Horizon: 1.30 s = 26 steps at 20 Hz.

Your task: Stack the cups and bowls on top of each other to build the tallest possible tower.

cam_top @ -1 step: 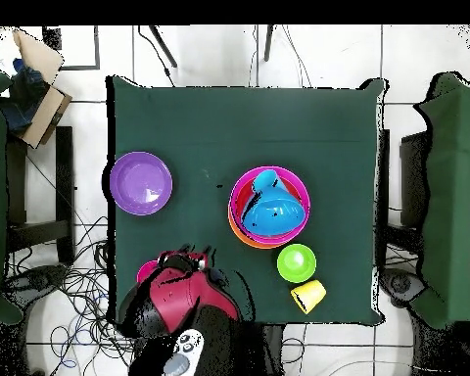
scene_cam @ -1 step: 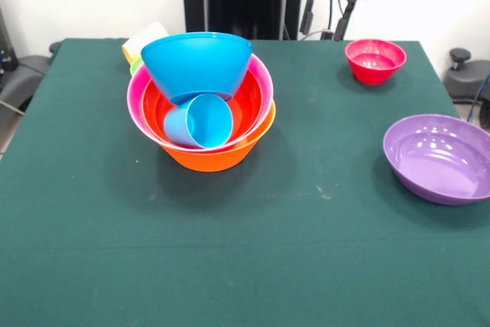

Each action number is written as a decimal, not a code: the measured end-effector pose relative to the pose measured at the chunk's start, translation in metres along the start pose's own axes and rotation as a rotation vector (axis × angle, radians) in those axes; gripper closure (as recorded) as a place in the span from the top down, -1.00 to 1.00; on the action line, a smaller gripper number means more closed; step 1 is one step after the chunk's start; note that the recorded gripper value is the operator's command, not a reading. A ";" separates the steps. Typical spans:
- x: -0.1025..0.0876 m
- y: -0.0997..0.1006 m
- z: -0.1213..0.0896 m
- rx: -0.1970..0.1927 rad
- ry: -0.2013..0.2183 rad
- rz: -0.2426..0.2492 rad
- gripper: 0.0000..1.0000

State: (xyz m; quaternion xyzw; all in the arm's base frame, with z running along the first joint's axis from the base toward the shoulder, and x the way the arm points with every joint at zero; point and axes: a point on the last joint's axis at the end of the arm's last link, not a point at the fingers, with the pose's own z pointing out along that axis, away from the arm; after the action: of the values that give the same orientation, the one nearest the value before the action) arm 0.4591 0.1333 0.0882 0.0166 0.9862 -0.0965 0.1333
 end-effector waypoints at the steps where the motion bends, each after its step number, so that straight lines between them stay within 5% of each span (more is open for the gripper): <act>1: 0.001 0.000 -0.001 -0.002 0.002 0.002 1.00; 26: -0.002 0.061 -0.029 -0.034 -0.022 0.038 1.00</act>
State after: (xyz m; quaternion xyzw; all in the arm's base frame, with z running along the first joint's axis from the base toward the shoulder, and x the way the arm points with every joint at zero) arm 0.4573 0.1988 0.1047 0.0320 0.9857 -0.0772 0.1460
